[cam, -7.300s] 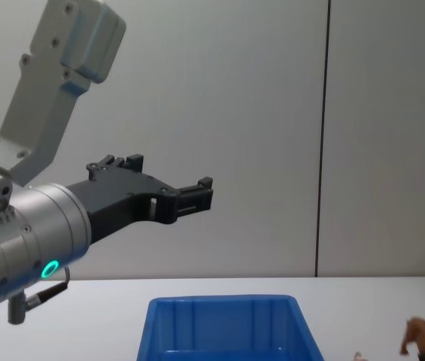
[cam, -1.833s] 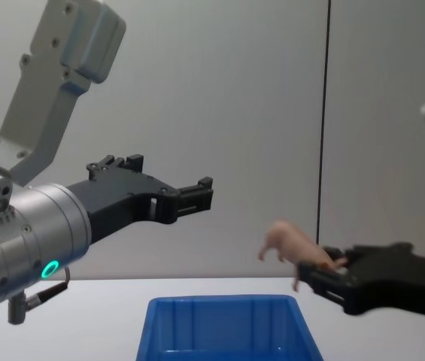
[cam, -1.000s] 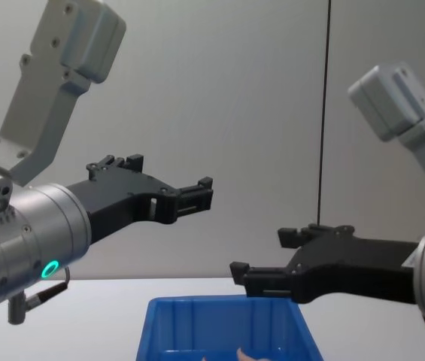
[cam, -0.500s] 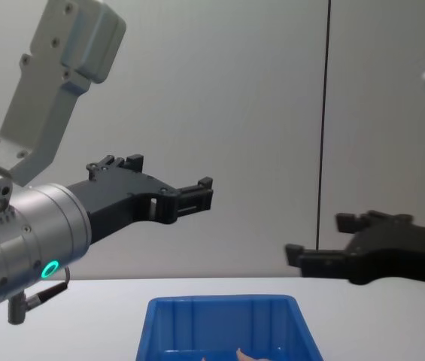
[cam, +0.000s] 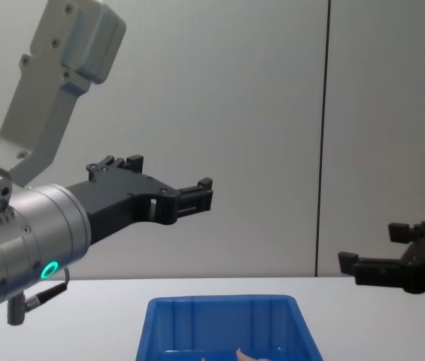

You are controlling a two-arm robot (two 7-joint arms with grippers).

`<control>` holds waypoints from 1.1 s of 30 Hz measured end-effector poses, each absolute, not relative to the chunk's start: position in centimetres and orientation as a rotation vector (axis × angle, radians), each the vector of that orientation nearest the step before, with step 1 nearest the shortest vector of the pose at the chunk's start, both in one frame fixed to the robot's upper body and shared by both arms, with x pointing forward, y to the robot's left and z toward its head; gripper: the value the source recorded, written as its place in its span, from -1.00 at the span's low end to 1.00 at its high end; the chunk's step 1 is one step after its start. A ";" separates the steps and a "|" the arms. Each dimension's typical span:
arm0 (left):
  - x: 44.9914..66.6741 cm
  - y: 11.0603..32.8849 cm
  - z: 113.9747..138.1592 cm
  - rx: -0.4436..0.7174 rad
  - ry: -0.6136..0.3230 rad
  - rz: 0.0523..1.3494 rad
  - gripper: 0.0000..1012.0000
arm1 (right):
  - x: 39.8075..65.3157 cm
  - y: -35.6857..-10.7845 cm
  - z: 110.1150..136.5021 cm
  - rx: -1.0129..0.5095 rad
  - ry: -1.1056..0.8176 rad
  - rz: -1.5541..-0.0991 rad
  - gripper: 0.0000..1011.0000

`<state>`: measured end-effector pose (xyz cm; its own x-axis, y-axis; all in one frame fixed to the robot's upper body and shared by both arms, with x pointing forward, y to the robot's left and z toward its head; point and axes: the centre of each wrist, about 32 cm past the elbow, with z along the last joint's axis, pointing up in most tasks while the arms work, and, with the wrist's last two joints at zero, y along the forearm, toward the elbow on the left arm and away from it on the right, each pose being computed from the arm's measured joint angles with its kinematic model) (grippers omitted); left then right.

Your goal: Pick up the two dolls from the table and place them into the box.

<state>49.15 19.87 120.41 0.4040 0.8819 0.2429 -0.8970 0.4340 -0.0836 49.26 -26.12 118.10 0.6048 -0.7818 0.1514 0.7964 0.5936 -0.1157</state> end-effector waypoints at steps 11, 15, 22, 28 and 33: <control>47.8 20.9 120.4 0.114 -0.247 1.168 0.98 | 49.0 -27.2 117.9 -0.182 -0.082 -0.940 0.98; 46.8 21.6 120.3 0.141 -0.227 1.192 0.98 | 49.0 -27.4 117.8 -0.182 -0.081 -0.944 0.98; 44.8 23.0 119.5 0.192 -0.182 1.236 0.98 | 49.0 -27.6 117.8 -0.183 -0.079 -0.949 0.98; 43.5 24.1 118.2 0.230 -0.127 1.254 0.98 | 48.9 -27.7 117.7 -0.183 -0.079 -0.951 0.98; 42.8 25.0 116.9 0.250 -0.088 1.250 0.98 | 48.9 -27.8 117.7 -0.184 -0.078 -0.953 0.98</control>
